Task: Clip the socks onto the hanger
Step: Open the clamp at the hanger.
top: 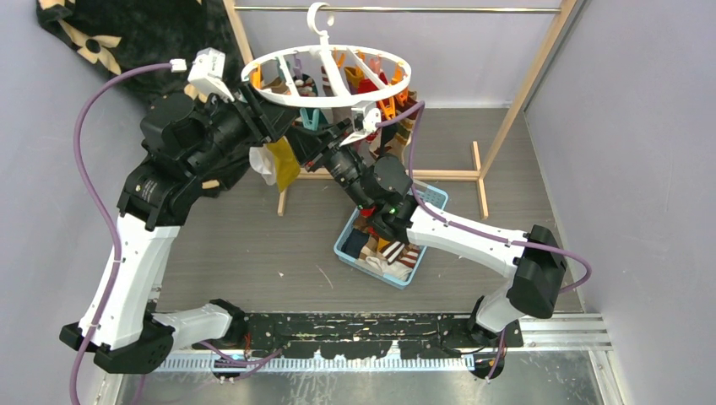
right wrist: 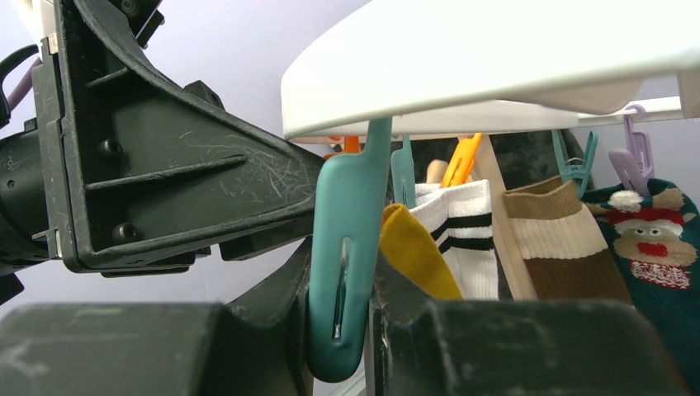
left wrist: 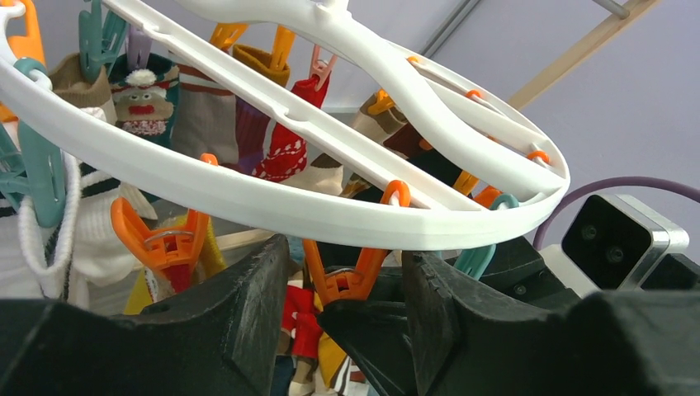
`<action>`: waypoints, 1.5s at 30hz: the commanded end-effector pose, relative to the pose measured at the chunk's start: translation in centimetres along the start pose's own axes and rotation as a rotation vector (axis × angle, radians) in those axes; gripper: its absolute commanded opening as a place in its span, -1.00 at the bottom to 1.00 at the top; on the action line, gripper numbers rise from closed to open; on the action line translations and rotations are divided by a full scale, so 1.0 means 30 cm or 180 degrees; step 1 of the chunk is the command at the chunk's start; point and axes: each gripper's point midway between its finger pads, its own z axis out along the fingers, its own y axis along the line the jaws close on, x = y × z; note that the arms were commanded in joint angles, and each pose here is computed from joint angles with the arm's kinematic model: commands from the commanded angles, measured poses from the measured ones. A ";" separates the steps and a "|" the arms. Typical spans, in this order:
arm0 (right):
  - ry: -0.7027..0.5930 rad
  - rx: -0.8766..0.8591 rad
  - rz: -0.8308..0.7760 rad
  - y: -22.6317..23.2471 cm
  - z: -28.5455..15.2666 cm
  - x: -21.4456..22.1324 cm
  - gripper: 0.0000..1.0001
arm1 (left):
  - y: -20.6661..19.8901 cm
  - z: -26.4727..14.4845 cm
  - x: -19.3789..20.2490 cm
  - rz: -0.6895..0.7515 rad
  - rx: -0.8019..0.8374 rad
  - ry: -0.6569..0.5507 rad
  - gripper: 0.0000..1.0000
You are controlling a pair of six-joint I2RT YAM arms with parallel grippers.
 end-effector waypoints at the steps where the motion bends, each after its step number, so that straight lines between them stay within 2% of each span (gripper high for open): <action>1: -0.0024 0.0069 -0.0061 -0.001 0.021 -0.016 -0.83 | -0.056 -0.035 -0.115 0.0031 0.0170 -0.0411 0.06; 7: 0.0009 0.0076 -0.0065 -0.003 0.026 -0.007 -0.83 | -0.050 -0.043 -0.130 0.0027 0.0135 -0.0498 -0.01; 13: 0.0063 0.0097 -0.0076 -0.007 0.029 0.008 -0.83 | -0.035 -0.043 -0.135 0.0017 0.0067 -0.0550 -0.24; 20: 0.0075 0.0093 -0.0084 -0.005 0.031 0.004 -0.69 | -0.019 -0.033 -0.112 0.0024 0.0023 -0.0486 -0.46; 22: 0.0091 0.0087 -0.0086 -0.001 0.032 0.007 -0.68 | -0.012 -0.027 -0.102 0.0023 0.0001 -0.0452 -0.36; 24: 0.0101 0.0085 -0.0085 -0.001 0.035 0.008 -0.68 | -0.014 -0.023 -0.095 0.0004 0.0012 -0.0417 -0.10; 26: 0.0110 0.0087 -0.0080 0.000 0.037 0.011 -0.68 | -0.020 -0.019 -0.094 -0.0008 0.0037 -0.0400 -0.06; 28: 0.0117 0.0085 -0.0080 0.001 0.038 0.014 -0.68 | -0.023 -0.015 -0.099 -0.0015 0.0040 -0.0410 -0.12; 32: 0.0142 0.0101 -0.0084 -0.004 0.034 0.021 -0.64 | -0.014 -0.008 -0.109 0.0008 -0.0010 -0.0440 -0.40; 34: 0.0160 0.0101 -0.0091 -0.004 0.032 0.025 -0.54 | -0.006 -0.008 -0.111 0.0012 -0.0051 -0.0452 -0.54; 37: 0.0159 0.0137 -0.0096 -0.012 0.020 0.017 -0.03 | 0.002 -0.008 -0.104 0.0038 -0.0077 -0.0438 -0.70; 40: 0.0159 0.0241 -0.0125 -0.038 -0.022 0.004 0.33 | 0.007 -0.011 -0.099 0.0070 -0.0092 -0.0418 -0.79; 42: 0.0164 0.0332 -0.0144 -0.058 -0.061 -0.013 0.45 | 0.008 -0.013 -0.096 0.0083 -0.0092 -0.0415 -0.81; 45: 0.0332 0.0469 -0.0190 -0.090 -0.135 -0.018 0.50 | 0.016 -0.013 -0.084 0.0103 -0.0114 -0.0380 -0.81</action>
